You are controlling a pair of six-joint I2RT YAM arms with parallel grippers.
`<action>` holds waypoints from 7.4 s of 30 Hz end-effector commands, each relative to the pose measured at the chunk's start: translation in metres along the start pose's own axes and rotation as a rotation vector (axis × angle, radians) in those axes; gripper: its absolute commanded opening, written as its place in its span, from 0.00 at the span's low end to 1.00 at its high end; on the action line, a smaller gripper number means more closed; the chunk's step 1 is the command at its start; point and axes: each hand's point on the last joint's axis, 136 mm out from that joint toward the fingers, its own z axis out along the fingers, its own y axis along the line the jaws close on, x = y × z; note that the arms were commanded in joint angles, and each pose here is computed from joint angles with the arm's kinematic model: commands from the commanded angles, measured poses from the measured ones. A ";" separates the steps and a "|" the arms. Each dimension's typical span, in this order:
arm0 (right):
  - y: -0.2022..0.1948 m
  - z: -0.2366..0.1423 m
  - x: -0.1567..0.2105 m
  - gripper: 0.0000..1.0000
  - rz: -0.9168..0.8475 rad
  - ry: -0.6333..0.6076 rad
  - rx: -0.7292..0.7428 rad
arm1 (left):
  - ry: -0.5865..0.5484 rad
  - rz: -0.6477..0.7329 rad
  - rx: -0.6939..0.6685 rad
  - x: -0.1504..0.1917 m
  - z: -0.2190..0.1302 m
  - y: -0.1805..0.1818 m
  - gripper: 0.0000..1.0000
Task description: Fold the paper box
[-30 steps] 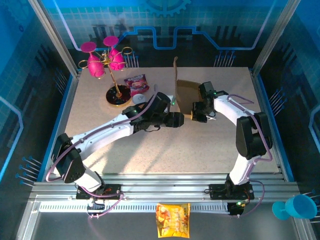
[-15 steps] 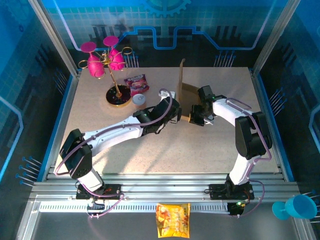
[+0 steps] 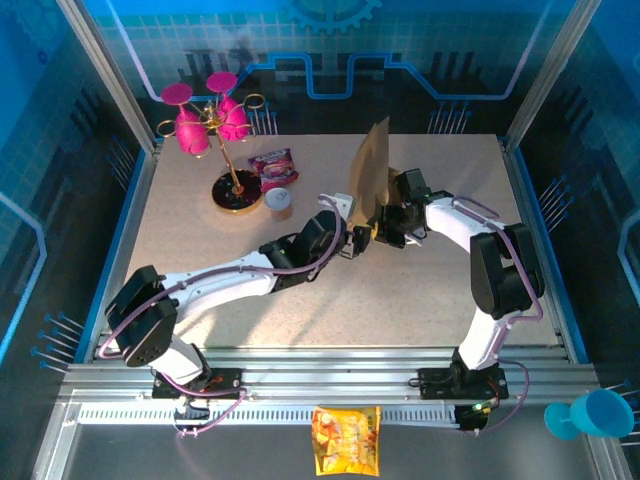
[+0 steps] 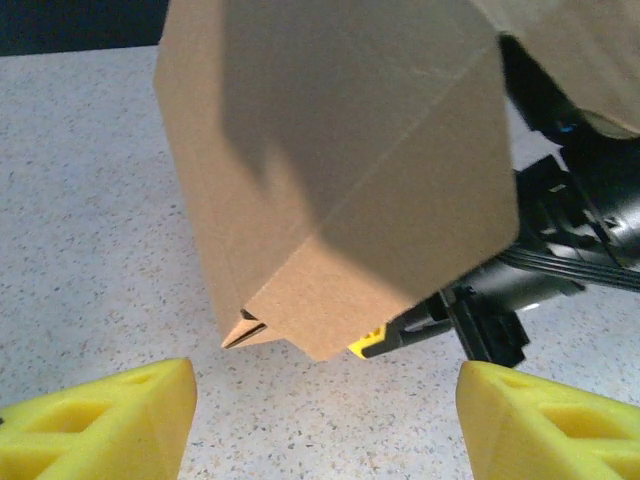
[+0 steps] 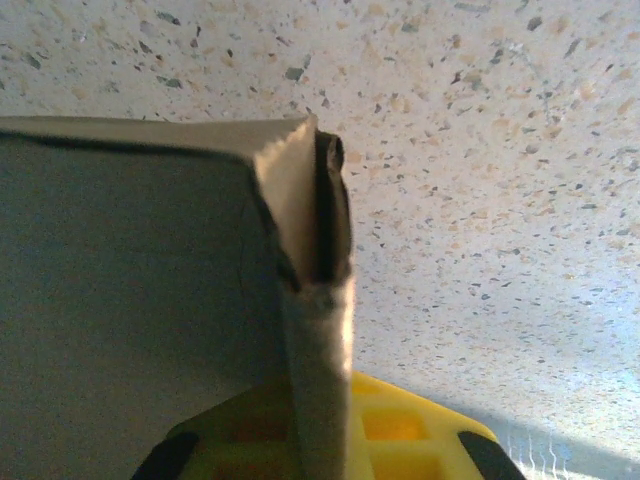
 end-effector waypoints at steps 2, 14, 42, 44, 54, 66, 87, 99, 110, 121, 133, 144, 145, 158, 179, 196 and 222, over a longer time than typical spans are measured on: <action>-0.001 -0.001 0.005 0.00 0.060 0.019 0.013 | -0.138 0.070 0.061 -0.032 -0.007 -0.017 0.72; -0.001 -0.014 0.006 0.00 0.043 0.019 0.028 | -0.152 0.296 0.033 -0.013 0.018 -0.035 0.79; -0.006 -0.047 0.033 0.83 -0.068 0.072 -0.046 | -0.224 0.388 -0.211 -0.051 0.028 0.010 0.01; -0.008 -0.068 0.038 0.99 -0.096 0.061 -0.080 | -0.231 0.384 -0.206 -0.056 0.022 0.018 0.00; 0.019 -0.167 0.027 0.89 -0.531 -0.205 -0.362 | -0.176 0.261 0.008 -0.060 0.000 0.047 0.00; 0.089 -0.193 0.037 0.64 -1.866 -0.443 -0.949 | 0.088 0.015 0.538 -0.037 -0.038 0.065 0.00; 0.077 -0.123 0.013 0.68 -2.056 -0.088 -0.719 | 0.291 -0.012 0.681 -0.010 -0.019 0.076 0.00; 0.064 -0.094 -0.007 0.66 -1.922 0.009 -0.700 | 0.320 -0.026 0.685 -0.009 -0.015 0.083 0.00; 0.059 -0.069 0.004 0.48 -1.900 0.118 -0.722 | 0.331 -0.036 0.681 -0.005 -0.011 0.086 0.00; 0.061 -0.065 0.020 0.14 -1.955 0.052 -0.706 | 0.306 -0.077 0.608 -0.005 0.005 0.103 0.00; 0.067 -0.086 0.021 0.00 -2.047 -0.428 -0.581 | 0.328 -0.152 0.334 0.011 0.024 0.140 0.23; 0.063 -0.091 0.023 0.00 -2.071 -0.569 -0.491 | 0.321 -0.143 0.148 0.022 0.026 0.149 0.40; 0.063 -0.090 0.025 0.00 -2.077 -0.573 -0.492 | 0.314 -0.152 0.158 0.020 0.026 0.146 0.37; 0.060 -0.083 0.038 0.00 -2.072 -0.658 -0.506 | 0.334 -0.207 0.072 0.022 0.041 0.133 0.11; 0.086 -0.088 0.048 0.00 -1.729 -0.882 -0.854 | -0.161 -0.299 -0.057 -0.053 0.074 0.134 0.00; 0.062 -0.048 0.038 0.01 -1.651 -0.885 -0.904 | -0.274 -0.340 0.083 -0.005 0.071 0.132 0.00; 0.005 -0.056 0.027 0.51 -1.576 -0.670 -0.680 | -0.163 -0.184 -0.002 0.060 0.054 0.128 0.00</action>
